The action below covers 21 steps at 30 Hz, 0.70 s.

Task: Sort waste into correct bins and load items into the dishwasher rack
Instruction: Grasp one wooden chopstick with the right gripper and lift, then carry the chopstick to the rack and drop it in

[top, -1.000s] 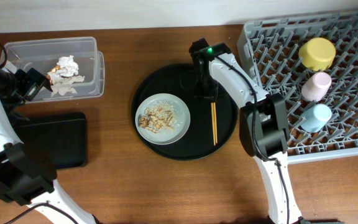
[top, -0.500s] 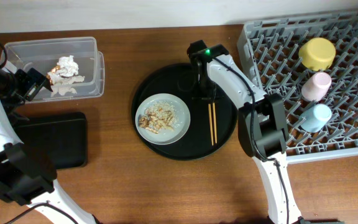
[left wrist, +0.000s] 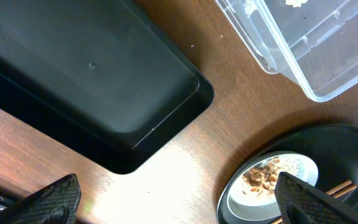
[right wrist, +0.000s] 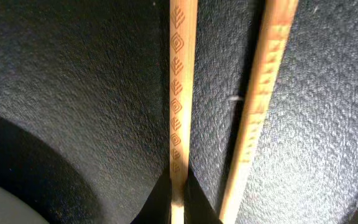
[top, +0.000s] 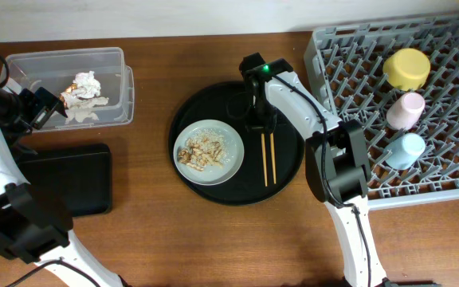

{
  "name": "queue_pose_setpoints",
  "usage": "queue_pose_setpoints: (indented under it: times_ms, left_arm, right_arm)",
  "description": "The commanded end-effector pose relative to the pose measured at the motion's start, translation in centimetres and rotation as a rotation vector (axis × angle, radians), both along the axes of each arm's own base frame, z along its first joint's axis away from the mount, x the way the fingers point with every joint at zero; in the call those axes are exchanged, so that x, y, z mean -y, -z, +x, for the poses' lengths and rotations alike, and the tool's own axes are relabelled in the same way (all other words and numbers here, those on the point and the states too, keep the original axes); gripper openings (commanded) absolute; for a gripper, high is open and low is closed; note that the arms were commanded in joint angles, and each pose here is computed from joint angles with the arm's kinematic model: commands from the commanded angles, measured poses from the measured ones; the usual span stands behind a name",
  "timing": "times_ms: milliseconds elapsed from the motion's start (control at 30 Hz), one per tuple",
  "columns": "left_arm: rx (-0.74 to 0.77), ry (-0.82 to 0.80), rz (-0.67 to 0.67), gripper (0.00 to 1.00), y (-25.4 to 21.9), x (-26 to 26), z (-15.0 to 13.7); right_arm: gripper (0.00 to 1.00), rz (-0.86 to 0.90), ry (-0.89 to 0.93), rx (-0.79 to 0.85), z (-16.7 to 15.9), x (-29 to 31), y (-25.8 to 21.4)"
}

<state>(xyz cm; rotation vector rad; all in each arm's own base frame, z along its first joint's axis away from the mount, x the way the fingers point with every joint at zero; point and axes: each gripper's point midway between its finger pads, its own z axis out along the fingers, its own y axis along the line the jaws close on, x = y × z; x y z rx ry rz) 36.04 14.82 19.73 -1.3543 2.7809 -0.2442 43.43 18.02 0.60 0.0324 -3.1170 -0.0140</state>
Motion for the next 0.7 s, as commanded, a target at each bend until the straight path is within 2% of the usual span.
queue_pose_setpoints:
  times_ms: [0,167,333,667]
  left_arm:
    - [0.027,-0.01,0.013,0.99,-1.2,0.1,-0.4]
    - [0.027,-0.01,0.013,0.99,-1.2,0.1,-0.4]
    - [0.027,-0.01,0.013,0.99,-1.2,0.1,-0.4]
    - [0.027,-0.01,0.013,0.99,-1.2,0.1,-0.4]
  right_arm:
    - [0.04,0.012,-0.019,0.036,0.8,-0.3,-2.8]
    - [0.04,-0.002,-0.093,0.186,3.8,2.2,-11.2]
    - [0.04,-0.055,-0.173,0.346,6.6,9.3,-18.3]
    - [0.04,-0.112,-0.109,0.424,9.8,19.5,-18.5]
